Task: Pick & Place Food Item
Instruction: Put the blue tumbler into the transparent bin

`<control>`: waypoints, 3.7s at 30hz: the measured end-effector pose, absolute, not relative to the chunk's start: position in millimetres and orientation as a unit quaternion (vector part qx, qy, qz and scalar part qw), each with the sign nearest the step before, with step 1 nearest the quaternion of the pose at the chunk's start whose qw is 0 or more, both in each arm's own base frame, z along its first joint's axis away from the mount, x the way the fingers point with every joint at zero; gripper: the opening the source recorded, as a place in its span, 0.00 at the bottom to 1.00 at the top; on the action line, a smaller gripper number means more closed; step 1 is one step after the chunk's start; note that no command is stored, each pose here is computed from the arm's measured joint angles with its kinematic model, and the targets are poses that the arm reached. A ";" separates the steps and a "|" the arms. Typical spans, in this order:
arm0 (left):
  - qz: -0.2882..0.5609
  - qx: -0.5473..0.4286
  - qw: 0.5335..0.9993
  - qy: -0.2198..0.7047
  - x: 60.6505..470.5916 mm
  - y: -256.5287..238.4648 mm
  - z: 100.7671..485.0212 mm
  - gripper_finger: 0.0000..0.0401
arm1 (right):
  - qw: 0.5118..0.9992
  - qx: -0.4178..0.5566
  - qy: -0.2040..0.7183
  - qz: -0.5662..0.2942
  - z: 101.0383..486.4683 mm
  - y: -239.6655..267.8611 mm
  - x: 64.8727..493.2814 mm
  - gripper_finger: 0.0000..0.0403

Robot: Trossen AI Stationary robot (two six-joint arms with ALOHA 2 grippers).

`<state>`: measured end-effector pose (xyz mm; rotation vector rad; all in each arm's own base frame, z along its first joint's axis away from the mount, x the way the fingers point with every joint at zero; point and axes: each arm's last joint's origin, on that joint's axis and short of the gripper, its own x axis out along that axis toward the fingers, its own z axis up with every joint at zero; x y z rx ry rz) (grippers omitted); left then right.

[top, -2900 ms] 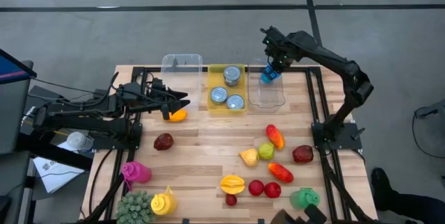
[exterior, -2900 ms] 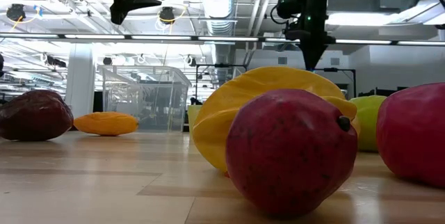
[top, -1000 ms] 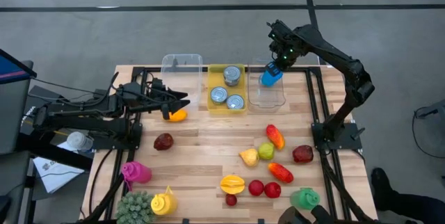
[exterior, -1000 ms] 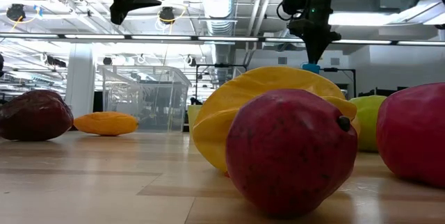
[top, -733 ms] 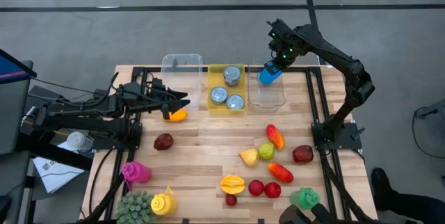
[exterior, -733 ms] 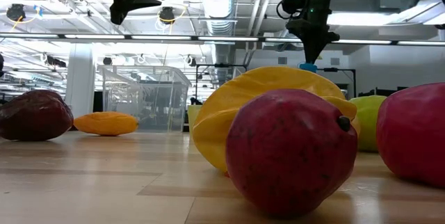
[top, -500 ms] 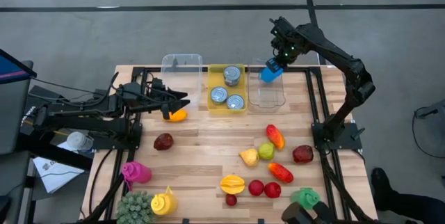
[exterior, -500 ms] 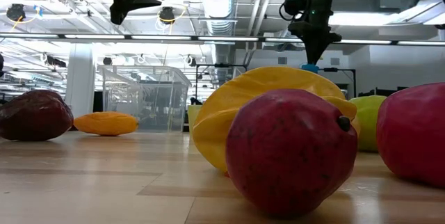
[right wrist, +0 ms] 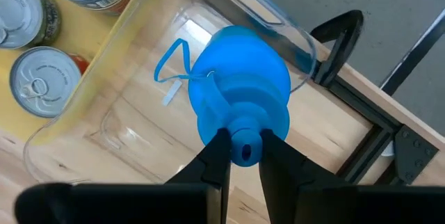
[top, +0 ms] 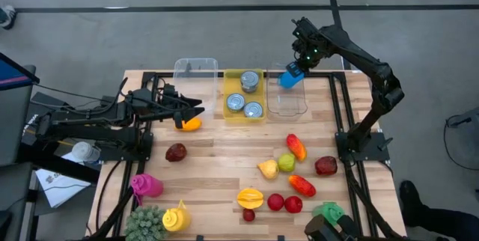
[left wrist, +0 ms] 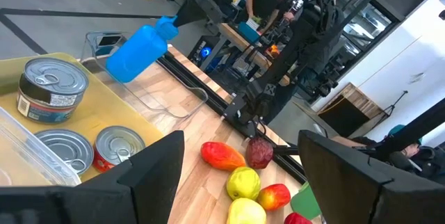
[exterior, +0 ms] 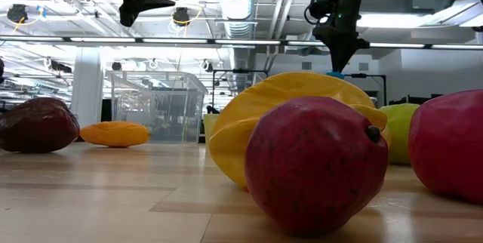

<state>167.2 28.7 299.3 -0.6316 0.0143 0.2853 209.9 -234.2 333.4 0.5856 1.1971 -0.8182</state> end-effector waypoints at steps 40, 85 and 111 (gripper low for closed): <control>0.140 -0.309 0.941 0.007 167.2 28.8 299.2 0.68 | 0.703 0.270 0.544 -0.371 333.1 -235.2 206.3 0.13; 0.151 -0.308 0.939 0.003 166.9 29.6 299.3 0.68 | 0.711 0.255 0.549 -0.357 329.7 -230.6 213.4 0.13; 0.151 -0.308 0.939 0.003 166.9 29.6 299.3 0.68 | 0.686 0.246 0.576 -0.370 328.8 -229.5 206.7 0.13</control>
